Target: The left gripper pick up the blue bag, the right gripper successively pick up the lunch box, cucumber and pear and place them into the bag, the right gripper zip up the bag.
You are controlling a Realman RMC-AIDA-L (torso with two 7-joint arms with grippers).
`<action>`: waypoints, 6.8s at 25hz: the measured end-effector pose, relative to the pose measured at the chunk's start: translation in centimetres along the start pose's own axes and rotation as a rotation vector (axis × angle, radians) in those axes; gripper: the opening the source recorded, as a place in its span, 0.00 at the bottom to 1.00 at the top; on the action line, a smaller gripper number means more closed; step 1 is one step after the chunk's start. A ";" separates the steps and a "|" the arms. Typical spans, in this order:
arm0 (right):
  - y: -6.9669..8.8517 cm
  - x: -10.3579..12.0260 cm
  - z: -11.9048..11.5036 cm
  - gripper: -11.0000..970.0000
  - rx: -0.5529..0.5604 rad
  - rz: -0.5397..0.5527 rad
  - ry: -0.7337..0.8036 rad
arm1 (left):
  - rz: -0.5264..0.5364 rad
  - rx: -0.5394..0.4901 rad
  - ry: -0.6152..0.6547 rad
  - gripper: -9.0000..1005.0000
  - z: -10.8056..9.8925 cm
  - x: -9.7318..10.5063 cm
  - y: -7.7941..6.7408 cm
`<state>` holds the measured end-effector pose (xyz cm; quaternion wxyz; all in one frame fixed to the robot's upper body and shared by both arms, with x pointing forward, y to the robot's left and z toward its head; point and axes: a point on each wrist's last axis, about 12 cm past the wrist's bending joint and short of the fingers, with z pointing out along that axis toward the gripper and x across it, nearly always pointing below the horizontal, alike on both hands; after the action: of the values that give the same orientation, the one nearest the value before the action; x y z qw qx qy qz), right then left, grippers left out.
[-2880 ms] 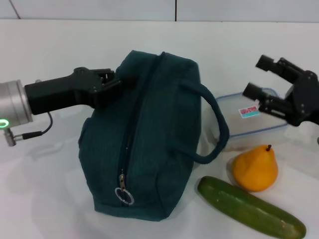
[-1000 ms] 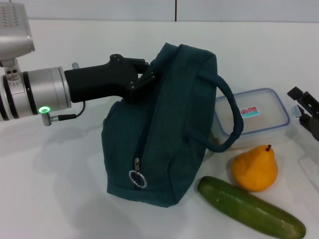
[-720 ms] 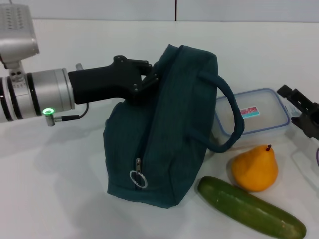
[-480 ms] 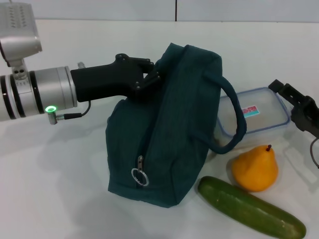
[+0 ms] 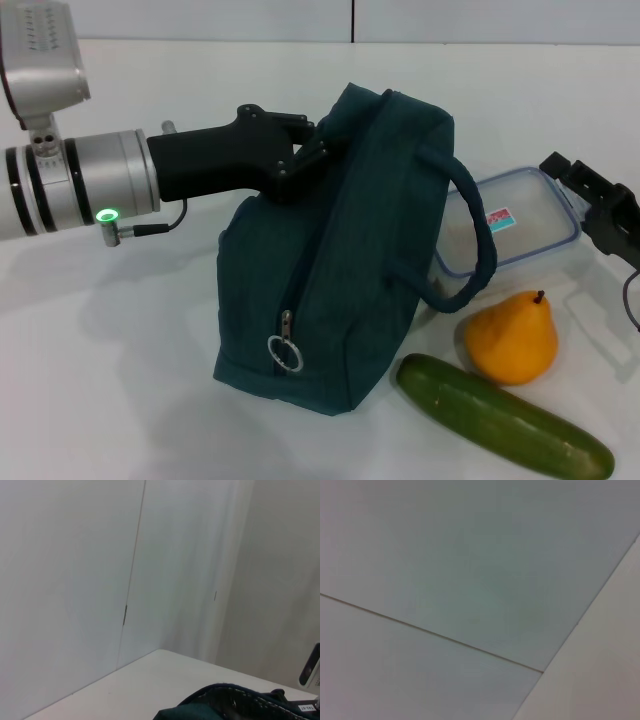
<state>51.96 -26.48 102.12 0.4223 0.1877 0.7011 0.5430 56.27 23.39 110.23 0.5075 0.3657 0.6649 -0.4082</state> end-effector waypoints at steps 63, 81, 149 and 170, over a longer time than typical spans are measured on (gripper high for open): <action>2.4 -1.9 -2.0 0.11 -0.228 -0.416 -0.090 | -0.053 0.091 0.038 0.12 1.3 -3.1 -0.2; 9.2 -6.9 -0.1 0.13 -0.601 -0.512 -0.140 | -0.085 0.061 0.085 0.12 2.1 -3.5 0.4; 11.0 -5.0 6.6 0.22 -0.524 -0.691 0.303 | -0.102 -0.102 -0.016 0.12 2.6 -3.1 1.9; 19.0 -5.8 4.1 0.79 -0.490 -1.132 0.997 | -0.125 -0.141 -0.007 0.12 2.2 -1.6 2.1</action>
<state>54.84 -21.70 121.66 0.2998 -0.5607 0.6572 0.4047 59.32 22.13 111.14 0.5077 0.2856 0.7119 -0.3923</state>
